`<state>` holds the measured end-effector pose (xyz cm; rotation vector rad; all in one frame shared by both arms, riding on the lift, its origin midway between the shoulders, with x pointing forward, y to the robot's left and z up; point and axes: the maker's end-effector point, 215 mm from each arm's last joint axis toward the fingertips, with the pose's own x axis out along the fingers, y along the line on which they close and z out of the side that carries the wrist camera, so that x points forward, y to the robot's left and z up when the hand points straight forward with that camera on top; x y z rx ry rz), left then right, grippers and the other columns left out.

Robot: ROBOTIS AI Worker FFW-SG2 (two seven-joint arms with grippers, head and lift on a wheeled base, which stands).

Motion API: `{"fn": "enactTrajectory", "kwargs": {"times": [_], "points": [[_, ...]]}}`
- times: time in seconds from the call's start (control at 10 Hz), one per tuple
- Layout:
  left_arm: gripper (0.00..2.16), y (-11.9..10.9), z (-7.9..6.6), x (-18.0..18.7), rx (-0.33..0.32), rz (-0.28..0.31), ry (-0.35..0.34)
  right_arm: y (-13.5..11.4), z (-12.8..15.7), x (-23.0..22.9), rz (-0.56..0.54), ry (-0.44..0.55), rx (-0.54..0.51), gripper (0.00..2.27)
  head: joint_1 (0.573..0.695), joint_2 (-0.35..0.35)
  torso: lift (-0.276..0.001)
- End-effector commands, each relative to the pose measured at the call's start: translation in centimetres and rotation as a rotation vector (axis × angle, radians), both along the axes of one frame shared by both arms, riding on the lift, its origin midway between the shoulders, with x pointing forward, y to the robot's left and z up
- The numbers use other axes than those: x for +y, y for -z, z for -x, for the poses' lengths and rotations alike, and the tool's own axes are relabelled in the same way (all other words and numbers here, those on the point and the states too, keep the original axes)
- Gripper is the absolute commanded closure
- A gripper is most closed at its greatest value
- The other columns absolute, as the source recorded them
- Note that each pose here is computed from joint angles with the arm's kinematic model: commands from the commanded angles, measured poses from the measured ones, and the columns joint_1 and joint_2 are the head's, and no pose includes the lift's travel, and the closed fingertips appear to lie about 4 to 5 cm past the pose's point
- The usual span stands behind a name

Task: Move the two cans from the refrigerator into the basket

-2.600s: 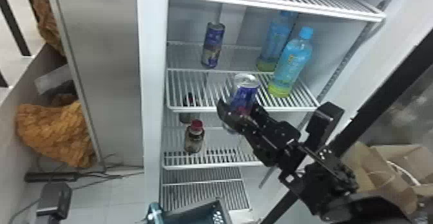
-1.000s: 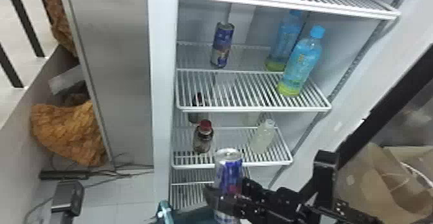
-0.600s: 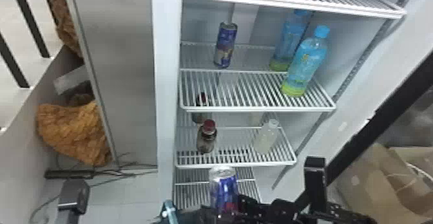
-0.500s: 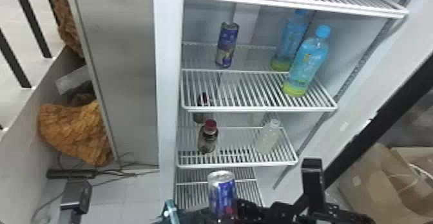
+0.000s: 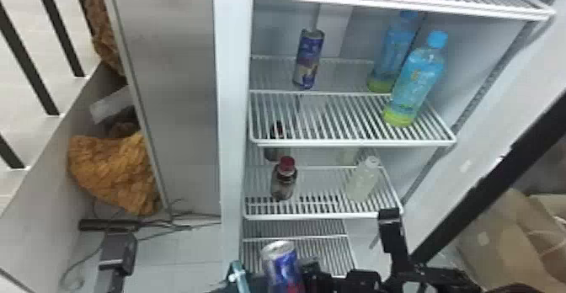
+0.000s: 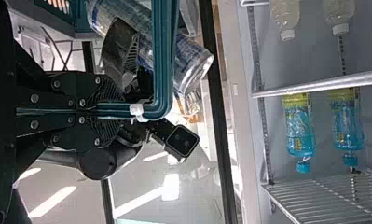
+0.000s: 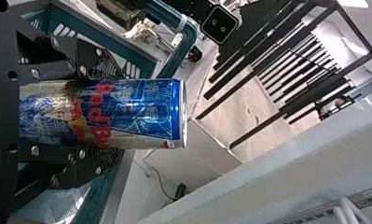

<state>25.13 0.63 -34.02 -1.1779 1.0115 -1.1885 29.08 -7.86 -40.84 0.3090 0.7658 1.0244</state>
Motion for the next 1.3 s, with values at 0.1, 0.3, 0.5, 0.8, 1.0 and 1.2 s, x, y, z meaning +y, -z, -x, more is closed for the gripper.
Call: {"fn": "enactTrajectory", "kwargs": {"times": [0.1,0.3,0.5,0.8,1.0,1.2], "points": [[1.20,0.1,0.2,0.0,0.006,0.002,0.005,-0.1,-0.2,0.0,0.003,0.000,-0.010,0.21,0.695,-0.163,-0.035],[1.20,0.1,0.2,0.0,0.006,0.002,0.005,-0.8,-0.9,-0.2,-0.004,0.008,-0.046,0.12,0.695,-0.162,-0.035],[1.20,0.1,0.3,0.0,0.008,0.003,0.003,-1.4,-1.8,-1.2,0.005,0.037,-0.082,0.12,0.695,-0.166,-0.035],[1.20,0.1,0.3,0.1,0.010,0.006,0.001,-2.4,-2.6,-1.6,-0.026,0.065,-0.101,0.12,0.695,-0.187,-0.035],[1.20,0.1,0.4,0.0,0.013,0.008,0.001,-3.3,-3.4,-1.8,-0.044,0.088,-0.134,0.13,0.695,-0.187,-0.035],[1.20,0.0,0.4,0.1,0.010,0.007,0.000,-4.5,-4.3,-2.0,-0.065,0.110,-0.171,0.13,0.695,-0.186,-0.035]]}}
